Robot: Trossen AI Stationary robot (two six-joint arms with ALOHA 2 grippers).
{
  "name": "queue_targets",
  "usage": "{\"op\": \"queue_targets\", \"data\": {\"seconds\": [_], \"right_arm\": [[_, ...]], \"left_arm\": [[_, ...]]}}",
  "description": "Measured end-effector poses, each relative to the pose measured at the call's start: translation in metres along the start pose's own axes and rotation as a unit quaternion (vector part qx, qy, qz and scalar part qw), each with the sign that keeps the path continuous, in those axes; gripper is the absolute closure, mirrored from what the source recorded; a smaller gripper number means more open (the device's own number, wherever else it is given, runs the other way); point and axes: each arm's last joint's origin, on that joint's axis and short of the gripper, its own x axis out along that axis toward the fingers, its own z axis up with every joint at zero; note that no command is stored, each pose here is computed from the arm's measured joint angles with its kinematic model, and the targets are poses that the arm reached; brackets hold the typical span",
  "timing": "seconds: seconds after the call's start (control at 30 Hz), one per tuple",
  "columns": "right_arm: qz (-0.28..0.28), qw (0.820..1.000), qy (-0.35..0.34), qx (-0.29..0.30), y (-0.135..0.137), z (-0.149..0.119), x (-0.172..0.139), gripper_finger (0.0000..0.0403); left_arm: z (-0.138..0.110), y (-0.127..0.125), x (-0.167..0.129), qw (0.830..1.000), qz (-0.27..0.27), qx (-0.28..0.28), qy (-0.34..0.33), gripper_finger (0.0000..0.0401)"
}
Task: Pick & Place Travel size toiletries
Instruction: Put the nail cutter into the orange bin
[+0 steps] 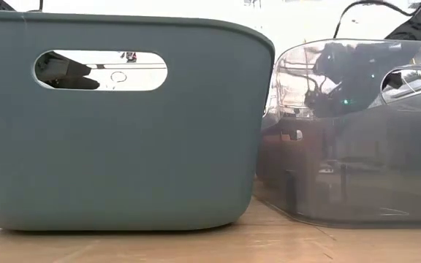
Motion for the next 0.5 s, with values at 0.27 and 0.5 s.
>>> {"op": "queue_targets", "data": {"seconds": [0.27,0.5], "right_arm": [[0.014,0.997,-0.075,0.003,0.003,0.014,-0.02,0.036],[0.163,0.977,-0.134,-0.033,0.03,0.025,-0.031,0.036]], "left_arm": [[0.0,0.0,0.0,1.0,0.0,0.0,0.0,0.0128],[0.0,0.0,0.0,1.0,0.0,0.0,0.0,0.0128]]}}
